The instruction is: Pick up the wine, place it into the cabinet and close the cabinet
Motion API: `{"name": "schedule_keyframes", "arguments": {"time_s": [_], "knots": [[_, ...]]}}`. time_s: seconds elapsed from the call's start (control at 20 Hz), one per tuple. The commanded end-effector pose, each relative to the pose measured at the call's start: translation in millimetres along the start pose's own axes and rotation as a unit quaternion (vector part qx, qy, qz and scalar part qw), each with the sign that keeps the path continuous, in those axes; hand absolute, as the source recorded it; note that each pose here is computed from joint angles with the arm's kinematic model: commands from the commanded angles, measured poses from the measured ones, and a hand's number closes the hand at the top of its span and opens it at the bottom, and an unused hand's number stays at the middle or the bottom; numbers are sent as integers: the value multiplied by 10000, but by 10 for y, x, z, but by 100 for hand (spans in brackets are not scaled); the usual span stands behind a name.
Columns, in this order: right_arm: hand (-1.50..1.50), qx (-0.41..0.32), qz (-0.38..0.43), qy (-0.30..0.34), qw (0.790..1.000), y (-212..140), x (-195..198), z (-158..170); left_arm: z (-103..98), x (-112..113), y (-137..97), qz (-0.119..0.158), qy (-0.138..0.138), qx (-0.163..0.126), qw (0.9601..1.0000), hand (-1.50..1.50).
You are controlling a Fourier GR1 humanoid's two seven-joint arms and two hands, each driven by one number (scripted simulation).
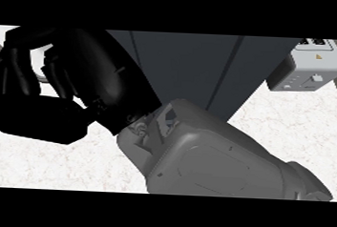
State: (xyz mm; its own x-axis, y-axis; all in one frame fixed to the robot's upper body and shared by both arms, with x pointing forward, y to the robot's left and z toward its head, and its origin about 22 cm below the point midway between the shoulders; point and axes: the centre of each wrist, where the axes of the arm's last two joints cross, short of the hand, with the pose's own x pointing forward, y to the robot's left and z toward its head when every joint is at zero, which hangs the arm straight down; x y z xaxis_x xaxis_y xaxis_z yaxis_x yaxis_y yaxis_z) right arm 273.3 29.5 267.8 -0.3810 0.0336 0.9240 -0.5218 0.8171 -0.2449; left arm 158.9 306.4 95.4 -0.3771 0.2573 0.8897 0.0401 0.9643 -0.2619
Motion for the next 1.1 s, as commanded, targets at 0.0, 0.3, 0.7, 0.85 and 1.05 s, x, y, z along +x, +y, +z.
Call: {"name": "schedule_keyframes", "arguments": {"time_s": [0.0,0.3,0.7,0.85,1.05], "knots": [[150,-159,53,156,9997,-352,-210,-232,-14,-71,-2,-27,-90,85,9999,-150],[150,-241,-6,252,9994,-617,-383,-472,-115,-69,101,-113,-9,51,9999,-150],[150,-530,296,347,9976,-953,-760,-491,-25,27,8,76,-59,69,9999,-150],[150,-503,540,367,9966,-1031,-920,-471,-90,-66,-63,-25,-20,36,10000,-150],[150,-544,713,314,9955,-1179,-751,-547,-155,0,-11,14,-35,-23,10000,-150]]}}
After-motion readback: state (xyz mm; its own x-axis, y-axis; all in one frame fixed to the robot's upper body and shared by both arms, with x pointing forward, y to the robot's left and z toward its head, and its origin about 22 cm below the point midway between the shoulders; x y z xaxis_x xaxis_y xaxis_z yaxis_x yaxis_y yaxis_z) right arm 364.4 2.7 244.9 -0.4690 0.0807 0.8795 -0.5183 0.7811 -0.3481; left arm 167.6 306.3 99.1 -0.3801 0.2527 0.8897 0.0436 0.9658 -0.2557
